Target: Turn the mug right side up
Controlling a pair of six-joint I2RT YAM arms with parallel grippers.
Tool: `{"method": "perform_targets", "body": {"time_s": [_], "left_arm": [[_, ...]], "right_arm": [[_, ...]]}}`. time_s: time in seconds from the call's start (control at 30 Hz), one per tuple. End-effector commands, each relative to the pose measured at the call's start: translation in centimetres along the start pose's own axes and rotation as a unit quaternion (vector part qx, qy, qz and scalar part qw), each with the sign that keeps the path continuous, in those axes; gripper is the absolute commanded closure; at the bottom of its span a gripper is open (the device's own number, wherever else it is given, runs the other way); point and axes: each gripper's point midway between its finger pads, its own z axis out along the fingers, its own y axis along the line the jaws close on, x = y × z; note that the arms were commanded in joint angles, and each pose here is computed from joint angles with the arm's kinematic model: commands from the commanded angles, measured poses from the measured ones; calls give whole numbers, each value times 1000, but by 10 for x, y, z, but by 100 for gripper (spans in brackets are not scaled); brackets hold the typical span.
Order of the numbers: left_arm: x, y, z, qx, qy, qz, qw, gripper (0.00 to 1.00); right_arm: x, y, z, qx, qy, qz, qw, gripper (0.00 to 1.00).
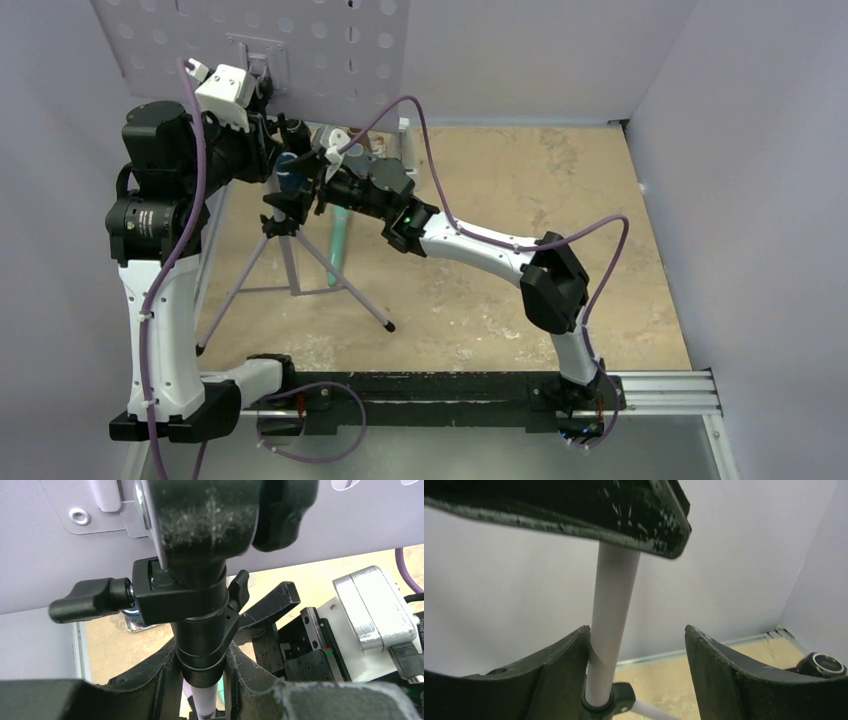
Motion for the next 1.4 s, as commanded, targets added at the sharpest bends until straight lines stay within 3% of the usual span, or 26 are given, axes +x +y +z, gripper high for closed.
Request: {"method": "perform_targets", "body": {"time_s": [0.0,0.17,0.23,0.33,0.4,0.43,0.5,0.6,0.83,1.13,1.37], "left_arm": [[-62,-9,-13,15,-120,9,993,100],[-67,-13,-14,25,-131,-3,991,100],[-67,-14,-13,28,-130,-7,991,100],[-62,-14,-11,28,-124,-8,992,100],[-59,-15,-12,32,-119,-2,992,100],[-57,-18,-13,39,-116,6,992,100],[-53,-25,-16,58,-110,25,992,96],[-44,-30,-23,72,-97,51,991,60],[-38,-42,-48,94,-86,106,986,3],[-46,-61,-81,121,-103,126,979,0],[-47,-64,-82,131,-103,121,979,0]], "right_arm": [[-45,0,16,-5,-57,-2,998,33],[-37,-6,28,-1,-51,-2,999,38],[-39,-6,29,0,-55,-2,999,45],[-48,-5,29,0,-58,-6,998,69],[-59,-5,26,4,-64,-12,998,96],[-66,-7,24,13,-69,-16,997,100],[-83,-8,18,24,-85,-27,996,100],[-111,-7,7,36,-108,-40,993,100],[-163,-8,-16,66,-153,-56,984,100],[-223,-18,-50,104,-193,-73,973,100],[-273,-16,-82,122,-225,-105,961,100]]}}
